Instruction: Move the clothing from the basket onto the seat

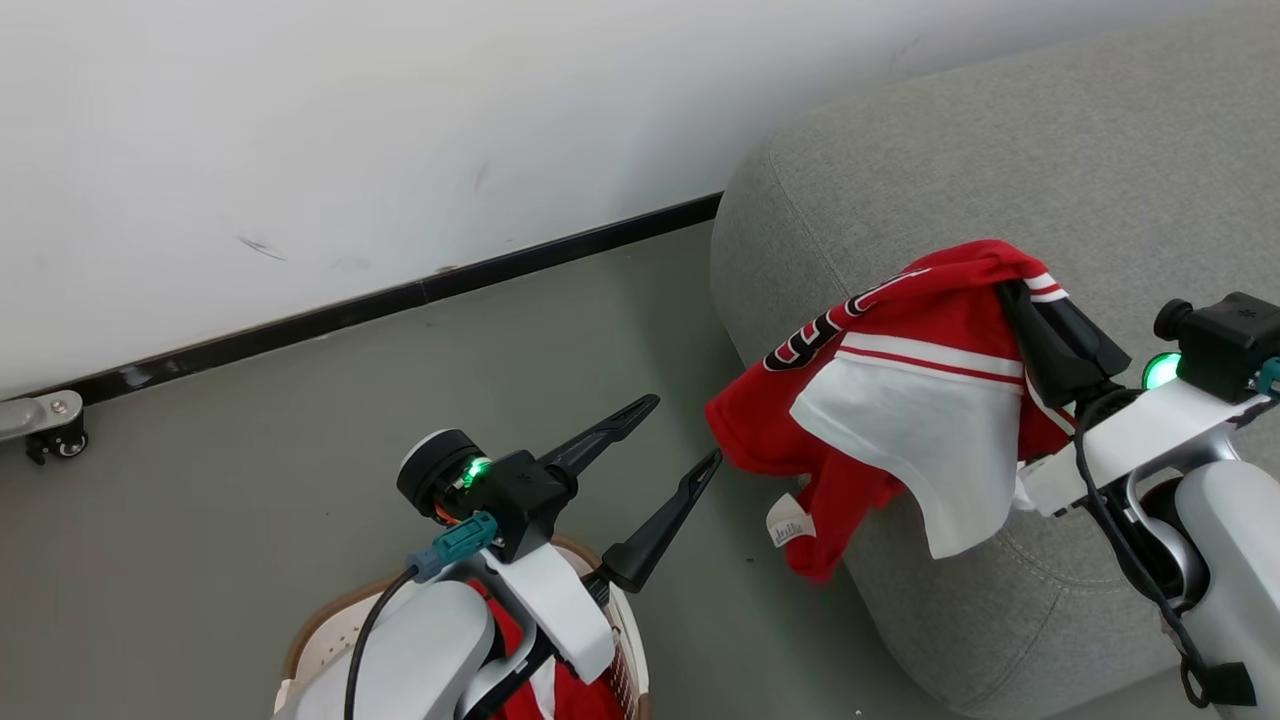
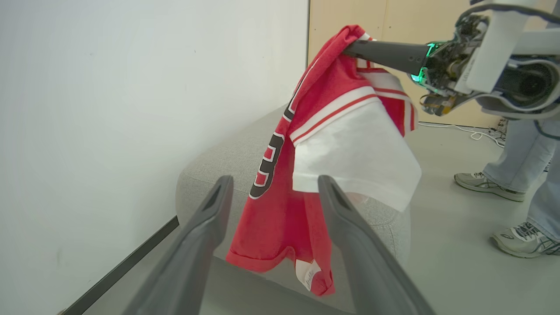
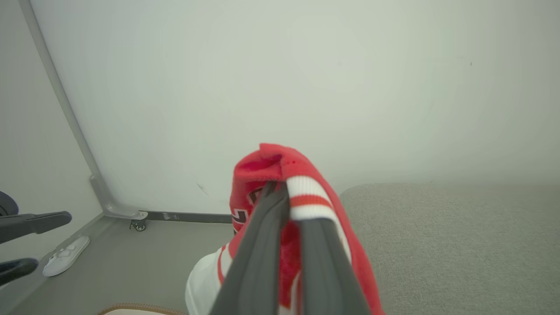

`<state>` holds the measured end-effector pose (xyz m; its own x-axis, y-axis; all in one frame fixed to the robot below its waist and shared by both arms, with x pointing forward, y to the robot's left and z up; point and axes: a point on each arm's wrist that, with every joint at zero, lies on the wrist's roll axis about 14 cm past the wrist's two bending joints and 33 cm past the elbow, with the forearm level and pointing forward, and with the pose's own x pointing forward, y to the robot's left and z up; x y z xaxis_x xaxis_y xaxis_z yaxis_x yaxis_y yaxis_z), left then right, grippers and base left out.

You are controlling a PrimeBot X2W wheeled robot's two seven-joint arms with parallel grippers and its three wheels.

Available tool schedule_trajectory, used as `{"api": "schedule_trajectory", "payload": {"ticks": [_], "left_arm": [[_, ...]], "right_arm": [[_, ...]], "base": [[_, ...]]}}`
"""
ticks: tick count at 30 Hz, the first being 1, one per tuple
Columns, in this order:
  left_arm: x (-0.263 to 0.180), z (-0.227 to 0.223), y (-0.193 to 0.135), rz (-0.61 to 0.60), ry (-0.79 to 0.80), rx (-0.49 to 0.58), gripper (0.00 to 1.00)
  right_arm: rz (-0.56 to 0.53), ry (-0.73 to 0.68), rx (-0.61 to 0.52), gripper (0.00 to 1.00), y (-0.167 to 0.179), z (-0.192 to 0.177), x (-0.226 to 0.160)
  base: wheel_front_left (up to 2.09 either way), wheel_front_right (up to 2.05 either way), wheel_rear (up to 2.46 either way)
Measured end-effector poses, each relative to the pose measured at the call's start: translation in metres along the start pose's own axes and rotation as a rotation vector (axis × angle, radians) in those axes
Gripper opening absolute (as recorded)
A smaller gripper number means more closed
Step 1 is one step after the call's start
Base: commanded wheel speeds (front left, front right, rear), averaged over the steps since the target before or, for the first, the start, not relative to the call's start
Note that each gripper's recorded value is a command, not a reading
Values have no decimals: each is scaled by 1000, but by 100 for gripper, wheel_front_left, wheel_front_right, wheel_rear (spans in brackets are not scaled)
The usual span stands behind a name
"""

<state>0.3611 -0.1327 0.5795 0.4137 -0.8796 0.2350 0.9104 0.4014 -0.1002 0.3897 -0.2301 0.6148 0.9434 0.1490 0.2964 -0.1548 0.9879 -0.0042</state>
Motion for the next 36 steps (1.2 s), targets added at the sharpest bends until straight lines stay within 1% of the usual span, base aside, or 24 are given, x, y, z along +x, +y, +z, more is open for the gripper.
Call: {"api": "schedule_trajectory", "payload": {"ticks": [6, 10, 15, 20, 27, 30, 36], "left_arm": [[1, -2, 0, -3, 1, -8, 100], [0, -4, 2, -2, 4, -7, 100], [0, -5, 4, 1, 5, -8, 100], [-1, -7, 6, 5, 7, -14, 100], [-1, -10, 8, 3, 13, -24, 100], [-2, -12, 10, 4, 21, -27, 100], [-5, -18, 14, 1, 38, -29, 100]], "right_arm": [[7, -11, -15, 0, 0, 4, 3], [18, -16, -46, 0, 1, 7, 5], [36, -83, -114, 0, -6, 35, 21], [38, -124, -175, 0, -17, 55, 31], [7, -145, -255, 0, -42, 73, 39], [-30, -149, -282, 0, -60, 80, 41], [-91, -201, -345, 0, -88, 110, 47]], "base": [[0, 0, 0], [0, 0, 0], [0, 0, 0], [0, 0, 0], [0, 0, 0], [0, 0, 0], [0, 0, 0]]}}
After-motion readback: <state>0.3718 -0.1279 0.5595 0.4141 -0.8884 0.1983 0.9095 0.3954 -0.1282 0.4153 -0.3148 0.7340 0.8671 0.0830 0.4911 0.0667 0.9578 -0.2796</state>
